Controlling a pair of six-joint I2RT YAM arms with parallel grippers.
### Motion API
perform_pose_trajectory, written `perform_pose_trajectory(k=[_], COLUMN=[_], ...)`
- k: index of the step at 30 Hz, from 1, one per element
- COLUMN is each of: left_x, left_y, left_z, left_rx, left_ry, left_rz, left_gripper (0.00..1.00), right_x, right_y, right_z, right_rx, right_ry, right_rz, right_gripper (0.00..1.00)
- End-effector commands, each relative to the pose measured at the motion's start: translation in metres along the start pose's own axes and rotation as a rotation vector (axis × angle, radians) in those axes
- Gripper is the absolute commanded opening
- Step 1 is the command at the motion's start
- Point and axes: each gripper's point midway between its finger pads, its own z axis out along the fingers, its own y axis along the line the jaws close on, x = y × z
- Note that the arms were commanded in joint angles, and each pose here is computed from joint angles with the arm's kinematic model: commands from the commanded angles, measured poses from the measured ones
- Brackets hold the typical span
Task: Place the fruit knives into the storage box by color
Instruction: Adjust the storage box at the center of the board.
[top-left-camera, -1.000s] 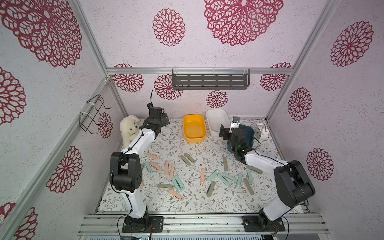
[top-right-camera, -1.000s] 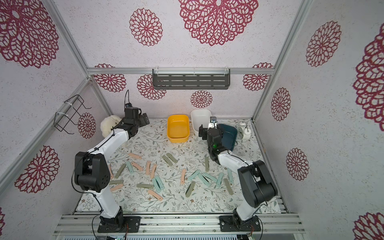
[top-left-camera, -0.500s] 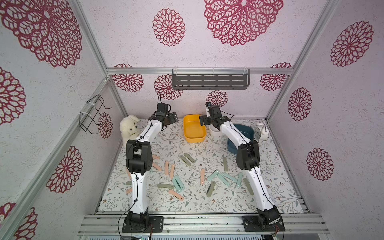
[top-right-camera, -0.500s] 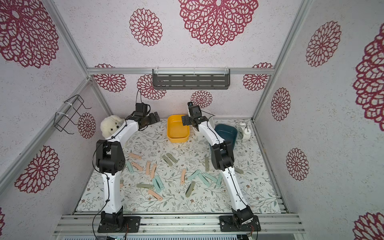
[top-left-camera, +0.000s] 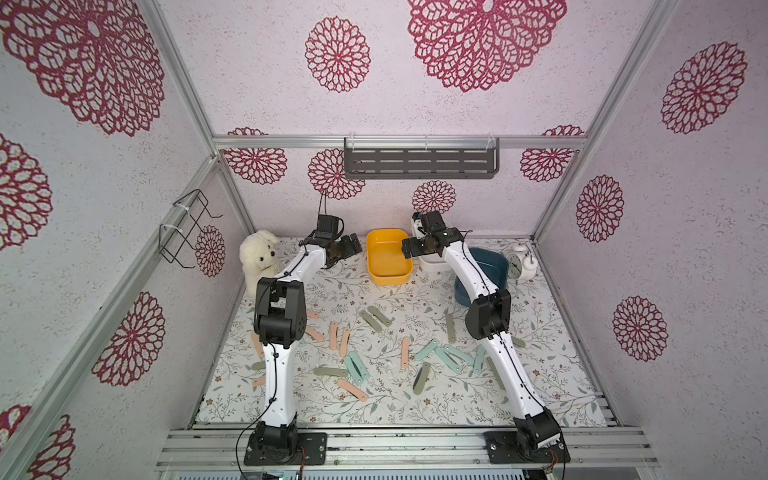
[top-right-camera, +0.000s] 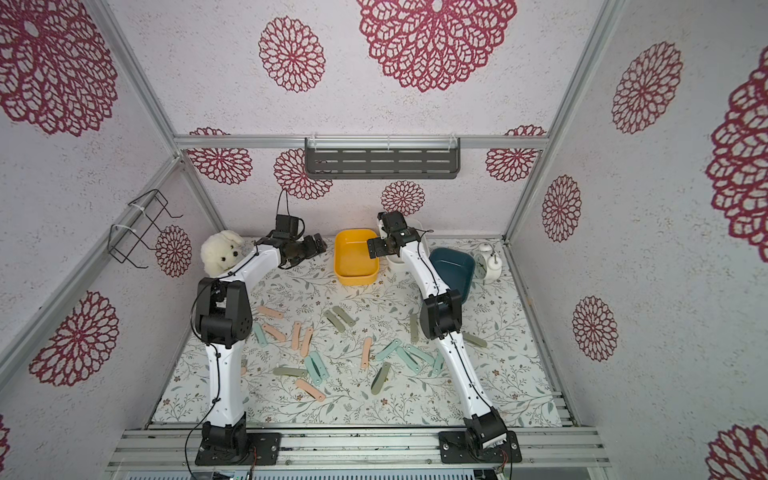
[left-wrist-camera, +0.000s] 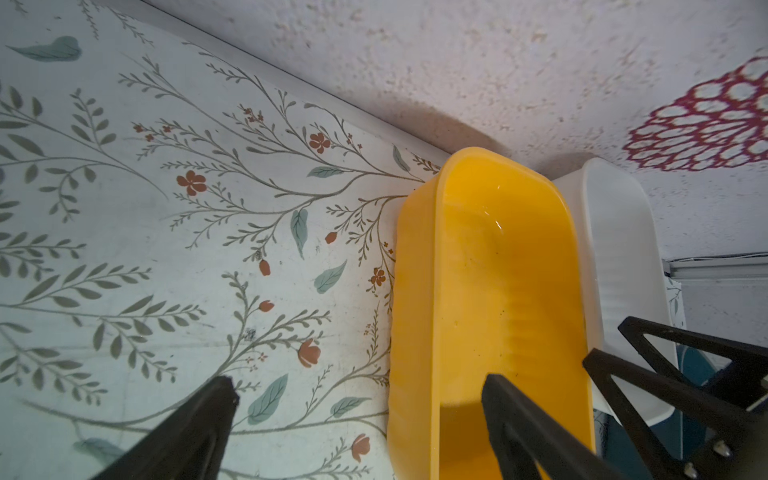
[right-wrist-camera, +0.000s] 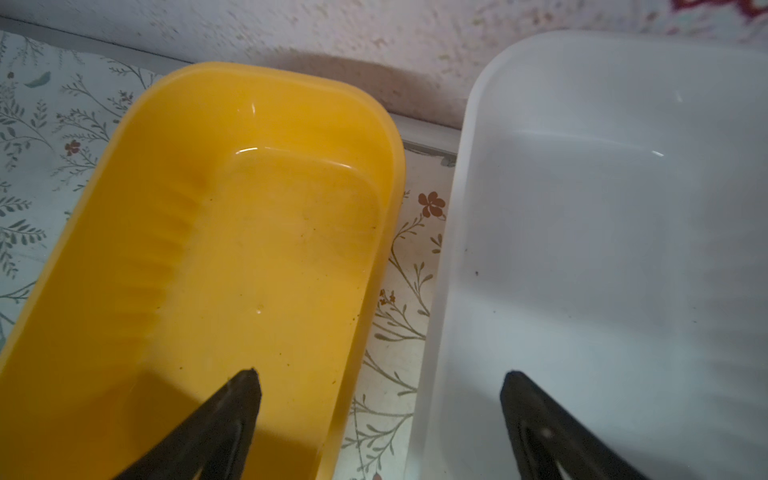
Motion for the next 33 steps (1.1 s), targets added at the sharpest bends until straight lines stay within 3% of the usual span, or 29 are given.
perform_pose_trajectory(k=[1, 16, 19, 25, 33], left_x=[-0.001, 0.012, 0.008, 0.017, 0.02], left_y=[-0.008, -0.008, -0.008, -0.004, -0.001], left_z=[-0.003, -0.013, -0.017, -0.017, -0.028], left_rx=[0.027, 0.05, 0.049, 0.05, 0.047], left_ry=[-0.001, 0.034, 0.027, 0.069, 0.095], left_rz=[0.005, -0.027, -0.03, -0.038, -0.053], left_gripper=[0.97, 0.97, 0.97, 0.97, 0.97], right_x=[0.006, 0.022, 0.028, 0.025, 0.028], right_y=[0.013, 0.032, 0.041, 0.05, 0.053], right_z=[-0.01, -0.012, -0.013, -0.022, -0.033], right_rx=[-0.029, -0.021, -0.031, -0.013, 0.027], right_ry=[0.04, 0.095, 0.115, 0.108, 0.129], right_rz=[0.018, 0.027, 0.017, -0.002, -0.009], right_gripper=[0.93, 0.91, 0.85, 0.82, 0.69])
